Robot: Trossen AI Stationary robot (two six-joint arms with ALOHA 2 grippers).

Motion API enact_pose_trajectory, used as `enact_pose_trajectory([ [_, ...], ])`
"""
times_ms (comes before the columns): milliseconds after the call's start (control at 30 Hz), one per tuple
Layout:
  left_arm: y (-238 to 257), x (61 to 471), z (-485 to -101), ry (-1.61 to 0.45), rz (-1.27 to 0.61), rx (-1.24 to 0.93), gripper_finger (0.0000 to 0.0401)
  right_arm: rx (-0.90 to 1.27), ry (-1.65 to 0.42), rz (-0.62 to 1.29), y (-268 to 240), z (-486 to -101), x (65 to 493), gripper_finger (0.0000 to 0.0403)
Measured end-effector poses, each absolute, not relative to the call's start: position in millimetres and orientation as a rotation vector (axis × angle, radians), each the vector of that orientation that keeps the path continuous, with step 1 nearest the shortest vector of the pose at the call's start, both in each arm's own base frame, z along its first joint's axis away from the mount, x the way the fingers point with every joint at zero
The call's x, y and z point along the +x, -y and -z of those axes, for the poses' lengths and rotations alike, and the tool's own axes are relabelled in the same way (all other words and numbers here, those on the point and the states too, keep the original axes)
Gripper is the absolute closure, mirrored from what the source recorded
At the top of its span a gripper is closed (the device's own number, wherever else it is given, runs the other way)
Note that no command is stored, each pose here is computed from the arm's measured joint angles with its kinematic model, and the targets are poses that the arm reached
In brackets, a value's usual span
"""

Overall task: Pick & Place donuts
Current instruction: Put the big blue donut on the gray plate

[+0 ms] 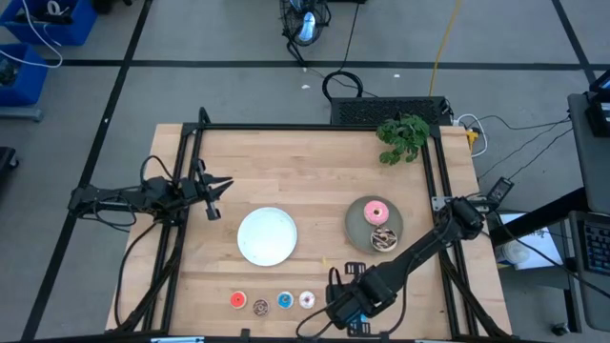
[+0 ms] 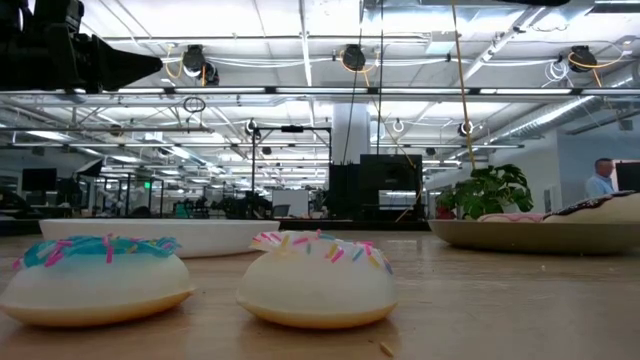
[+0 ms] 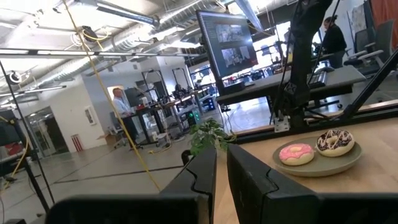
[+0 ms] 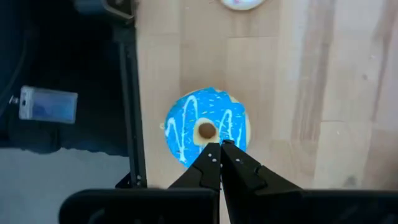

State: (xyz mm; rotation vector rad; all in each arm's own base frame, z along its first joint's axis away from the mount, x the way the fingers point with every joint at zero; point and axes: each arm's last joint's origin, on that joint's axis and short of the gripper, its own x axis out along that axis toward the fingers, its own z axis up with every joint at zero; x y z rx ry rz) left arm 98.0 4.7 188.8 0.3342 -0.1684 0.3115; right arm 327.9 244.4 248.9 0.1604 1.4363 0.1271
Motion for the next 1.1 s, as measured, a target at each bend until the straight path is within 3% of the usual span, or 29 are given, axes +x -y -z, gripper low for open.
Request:
enact_pose_trajectory([
  [233, -4.7, 98.2, -188.2, 0.166, -0.308, 0.312, 0.0354, 0.134, -1.415, -0.104, -245.8, -245.3, 326.6, 0.0353],
  [533, -4.7, 98.2, -188.2, 0.166, -0.308, 0.315, 0.0354, 0.163, -1.477, -0.090, -243.8, -222.3, 321.9, 0.0196],
  [733, -4.7, 98.2, -188.2, 0.166, -0.308, 0.318, 0.0354, 0.145, -1.445, -0.144, -244.3, -208.5, 323.7, 0.0121],
  [867, -4.7, 98.2, -188.3, 0.166, -0.308, 0.317, 0.0354, 0.166, -1.421, -0.148, -244.6, -197.3, 324.2, 0.0100],
  [1100, -4.7, 98.1, -188.4, 0.167, -0.308, 0.315, 0.0354, 0.186, -1.449, -0.074, -238.6, -174.1, 317.0, 0.0097],
])
